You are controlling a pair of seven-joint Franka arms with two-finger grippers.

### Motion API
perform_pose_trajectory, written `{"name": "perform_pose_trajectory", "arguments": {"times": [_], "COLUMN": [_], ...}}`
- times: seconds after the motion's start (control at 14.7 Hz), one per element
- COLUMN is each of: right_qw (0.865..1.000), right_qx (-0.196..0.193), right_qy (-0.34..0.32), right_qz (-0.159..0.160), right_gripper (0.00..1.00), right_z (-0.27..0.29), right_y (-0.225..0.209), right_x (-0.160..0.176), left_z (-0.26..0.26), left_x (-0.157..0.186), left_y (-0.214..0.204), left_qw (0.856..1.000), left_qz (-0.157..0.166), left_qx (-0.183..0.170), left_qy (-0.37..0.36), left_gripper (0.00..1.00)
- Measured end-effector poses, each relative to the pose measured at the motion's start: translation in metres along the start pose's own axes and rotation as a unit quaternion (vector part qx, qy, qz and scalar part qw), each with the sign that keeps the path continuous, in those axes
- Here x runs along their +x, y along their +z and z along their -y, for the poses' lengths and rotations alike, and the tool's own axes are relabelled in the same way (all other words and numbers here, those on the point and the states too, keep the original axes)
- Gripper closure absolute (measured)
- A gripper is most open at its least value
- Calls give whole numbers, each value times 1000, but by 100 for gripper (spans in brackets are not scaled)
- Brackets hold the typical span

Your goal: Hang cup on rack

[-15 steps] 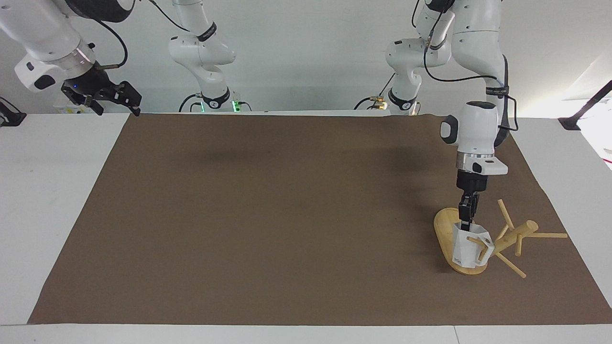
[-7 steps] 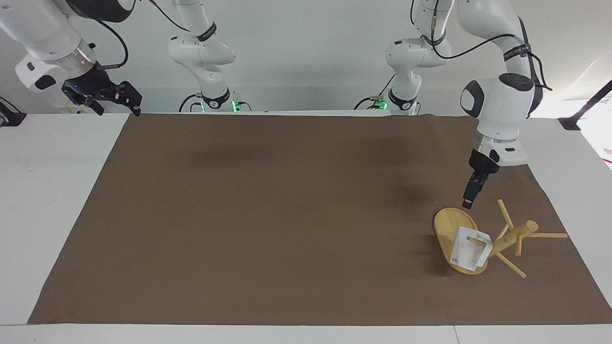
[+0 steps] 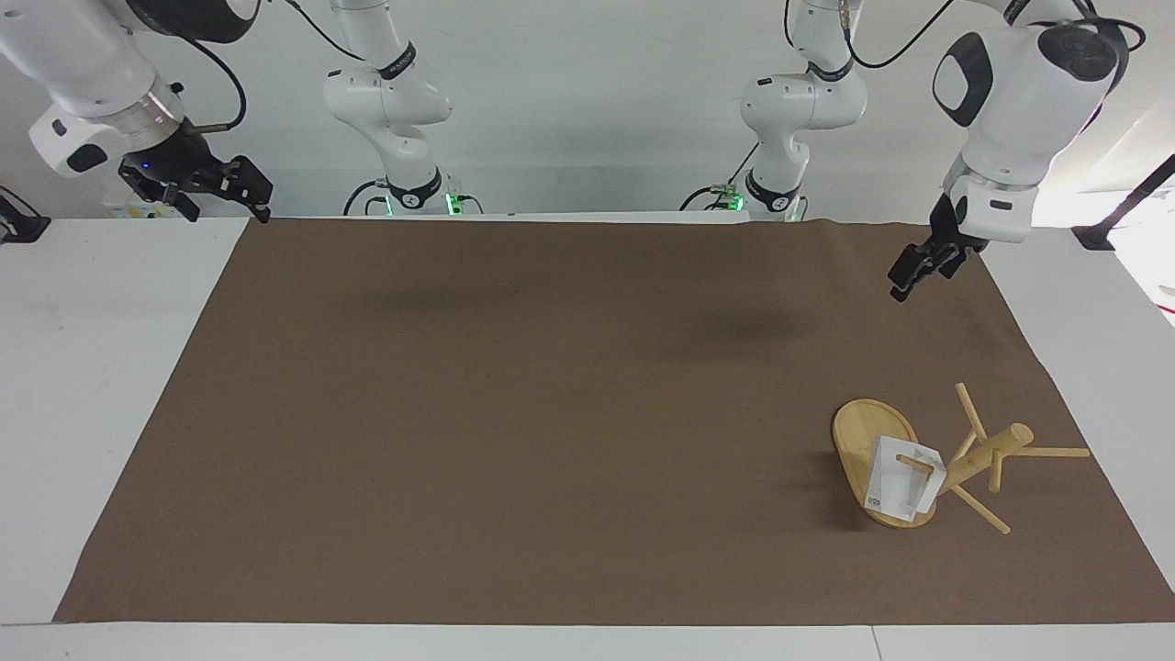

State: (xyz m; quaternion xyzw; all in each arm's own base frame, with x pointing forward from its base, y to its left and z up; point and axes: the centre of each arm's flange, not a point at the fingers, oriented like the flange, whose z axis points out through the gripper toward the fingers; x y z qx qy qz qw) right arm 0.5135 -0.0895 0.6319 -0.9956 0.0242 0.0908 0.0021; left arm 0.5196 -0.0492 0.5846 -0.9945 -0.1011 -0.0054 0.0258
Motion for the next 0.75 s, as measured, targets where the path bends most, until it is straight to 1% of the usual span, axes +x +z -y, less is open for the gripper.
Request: {"name": "perform_pose_trajectory", "arguments": {"times": [0.14,0.27,0.75], "right_qw": [1000,1000,1000], "right_qx": [0,0,0], "right_qy": [0,0,0], "right_qz": [0,0,0], "right_gripper": [0,0,0], "right_z": [0,0,0], "right_y": [0,0,0], "right_x": [0,0,0], "left_z": [-2,-3,-8], "left_x": [1,8,28], "left_y": [-16,-21,-24], "left_qw": [997,992,986], "left_qz": [5,5,16], "left_qx": [-1,-8,-13], "left_qy": [77,123,163], "left_gripper": [0,0,0]}}
